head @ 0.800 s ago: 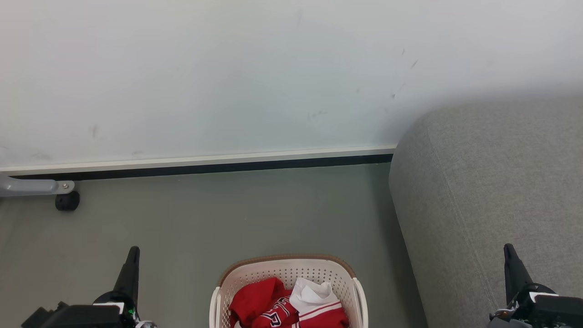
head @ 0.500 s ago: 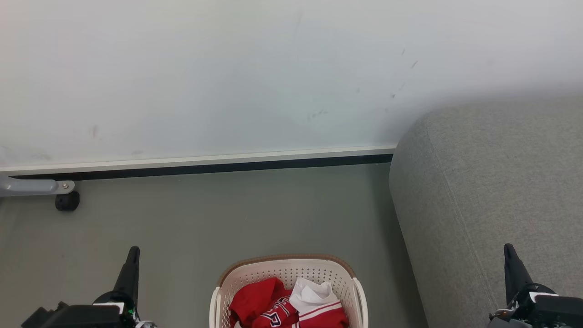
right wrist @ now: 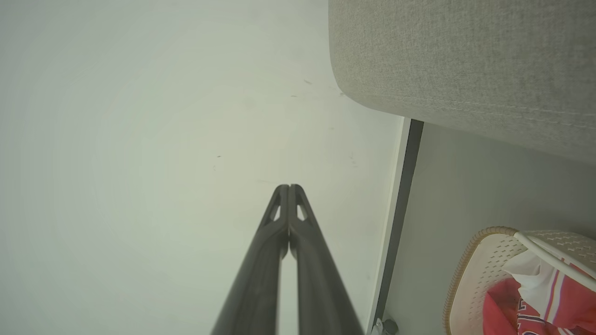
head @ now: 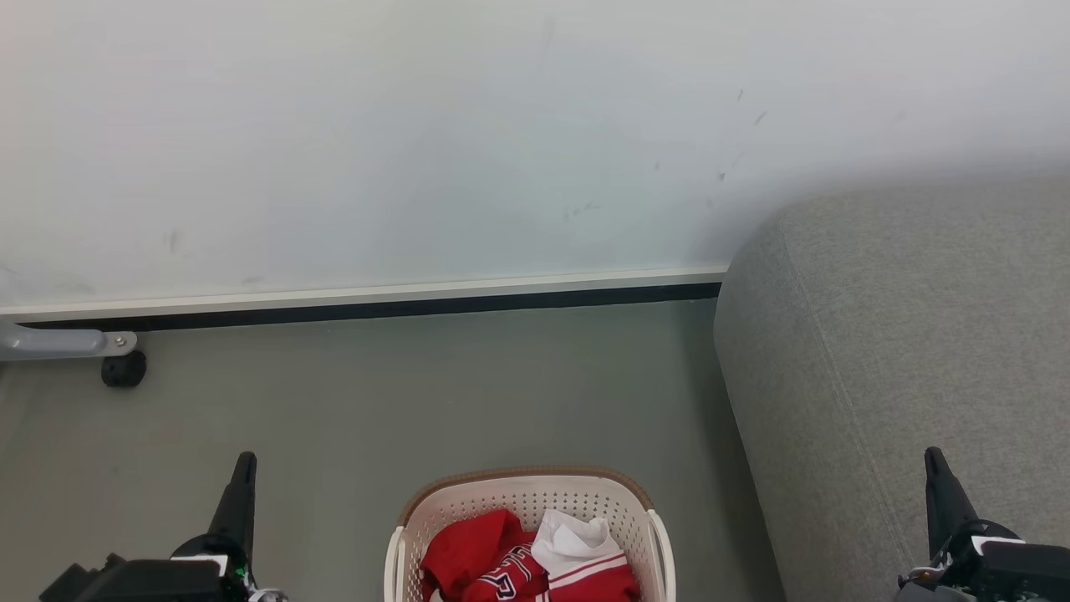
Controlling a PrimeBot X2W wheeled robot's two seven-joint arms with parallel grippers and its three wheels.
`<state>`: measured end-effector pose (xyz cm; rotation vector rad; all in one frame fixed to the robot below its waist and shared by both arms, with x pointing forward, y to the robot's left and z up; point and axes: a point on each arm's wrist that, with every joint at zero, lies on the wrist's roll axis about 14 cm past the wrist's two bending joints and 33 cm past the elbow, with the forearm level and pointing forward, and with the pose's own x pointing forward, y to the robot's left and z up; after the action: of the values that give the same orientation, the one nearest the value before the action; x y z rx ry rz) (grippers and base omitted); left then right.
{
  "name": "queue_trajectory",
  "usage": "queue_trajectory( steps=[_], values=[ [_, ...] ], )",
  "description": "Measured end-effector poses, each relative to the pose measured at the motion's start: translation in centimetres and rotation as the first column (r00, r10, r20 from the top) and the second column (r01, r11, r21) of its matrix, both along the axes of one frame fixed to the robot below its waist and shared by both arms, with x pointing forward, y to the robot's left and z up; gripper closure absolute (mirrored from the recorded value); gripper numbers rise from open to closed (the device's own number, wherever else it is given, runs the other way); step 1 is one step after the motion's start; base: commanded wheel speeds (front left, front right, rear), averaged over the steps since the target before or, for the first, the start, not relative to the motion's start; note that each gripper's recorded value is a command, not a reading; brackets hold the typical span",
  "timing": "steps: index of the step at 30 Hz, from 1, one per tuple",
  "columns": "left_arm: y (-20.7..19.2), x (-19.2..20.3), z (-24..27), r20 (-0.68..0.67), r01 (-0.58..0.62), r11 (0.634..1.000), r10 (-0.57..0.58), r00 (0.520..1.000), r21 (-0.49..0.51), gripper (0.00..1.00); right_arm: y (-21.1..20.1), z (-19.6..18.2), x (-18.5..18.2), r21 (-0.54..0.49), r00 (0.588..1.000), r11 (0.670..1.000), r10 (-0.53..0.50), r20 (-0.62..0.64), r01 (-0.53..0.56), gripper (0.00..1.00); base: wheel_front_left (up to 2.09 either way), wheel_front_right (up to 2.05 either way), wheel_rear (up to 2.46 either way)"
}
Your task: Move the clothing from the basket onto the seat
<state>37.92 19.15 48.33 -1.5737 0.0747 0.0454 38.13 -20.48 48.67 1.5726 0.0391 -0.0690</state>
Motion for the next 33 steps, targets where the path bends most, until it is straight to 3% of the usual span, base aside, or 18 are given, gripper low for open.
queue_trajectory(
  steps=[33],
  values=[
    [0.01, 0.00, 0.00, 0.000, 0.000, 1.000, 0.000, 1.000, 0.000, 1.00, 0.00, 0.00, 0.00, 0.000, 1.000, 1.000, 0.000, 0.000, 0.000, 1.00, 0.00, 0.00, 0.00]
  ],
)
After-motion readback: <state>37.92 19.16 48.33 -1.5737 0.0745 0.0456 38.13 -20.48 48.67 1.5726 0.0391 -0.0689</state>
